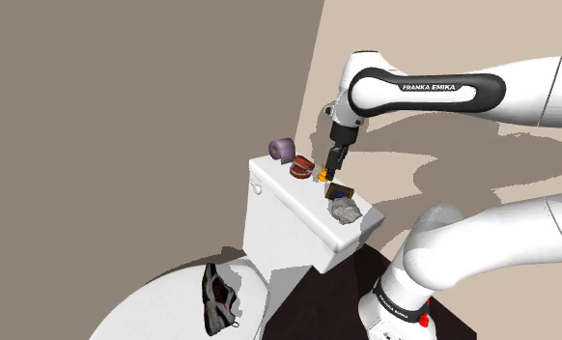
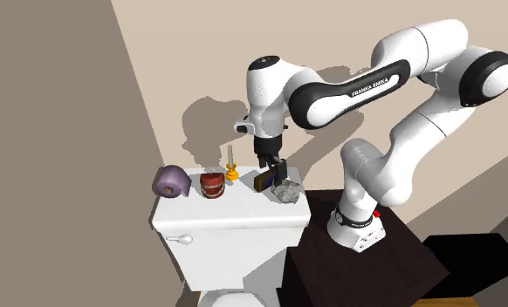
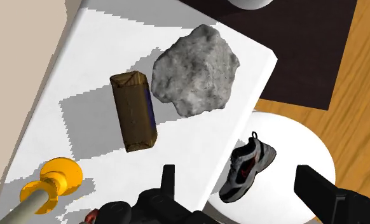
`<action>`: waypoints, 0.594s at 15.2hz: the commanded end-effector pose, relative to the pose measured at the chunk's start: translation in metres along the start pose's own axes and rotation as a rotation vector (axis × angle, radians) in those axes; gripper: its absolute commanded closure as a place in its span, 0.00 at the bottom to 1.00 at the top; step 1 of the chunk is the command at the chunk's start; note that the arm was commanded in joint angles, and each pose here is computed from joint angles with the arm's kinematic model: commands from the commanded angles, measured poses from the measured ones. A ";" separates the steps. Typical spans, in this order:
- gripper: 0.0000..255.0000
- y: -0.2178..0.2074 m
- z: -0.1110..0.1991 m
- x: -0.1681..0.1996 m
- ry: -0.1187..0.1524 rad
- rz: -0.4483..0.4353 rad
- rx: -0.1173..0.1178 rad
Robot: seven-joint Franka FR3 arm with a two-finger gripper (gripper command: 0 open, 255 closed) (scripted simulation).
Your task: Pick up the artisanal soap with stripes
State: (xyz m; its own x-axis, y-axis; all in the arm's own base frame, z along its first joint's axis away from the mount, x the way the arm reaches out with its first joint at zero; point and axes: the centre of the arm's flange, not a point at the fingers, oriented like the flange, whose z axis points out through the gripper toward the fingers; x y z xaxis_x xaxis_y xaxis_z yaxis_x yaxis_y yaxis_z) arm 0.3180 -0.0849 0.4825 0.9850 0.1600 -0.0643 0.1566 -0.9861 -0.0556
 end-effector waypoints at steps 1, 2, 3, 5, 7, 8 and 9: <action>0.00 0.020 0.017 -0.003 0.006 -0.007 -0.010; 0.00 0.030 0.026 -0.003 0.008 -0.009 -0.014; 0.00 0.039 0.034 -0.003 0.010 -0.012 -0.018; 0.00 0.059 0.051 -0.002 0.014 -0.017 -0.027; 0.00 0.078 0.067 -0.002 0.018 -0.022 -0.035; 0.00 0.078 0.068 -0.002 0.018 -0.022 -0.035; 0.00 0.079 0.073 -0.002 0.018 -0.022 -0.035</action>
State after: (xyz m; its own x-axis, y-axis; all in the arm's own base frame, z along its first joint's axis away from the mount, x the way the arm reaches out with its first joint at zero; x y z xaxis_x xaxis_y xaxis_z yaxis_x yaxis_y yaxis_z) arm 0.3238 -0.1569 0.4109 0.9826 0.1796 -0.0465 0.1787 -0.9836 -0.0235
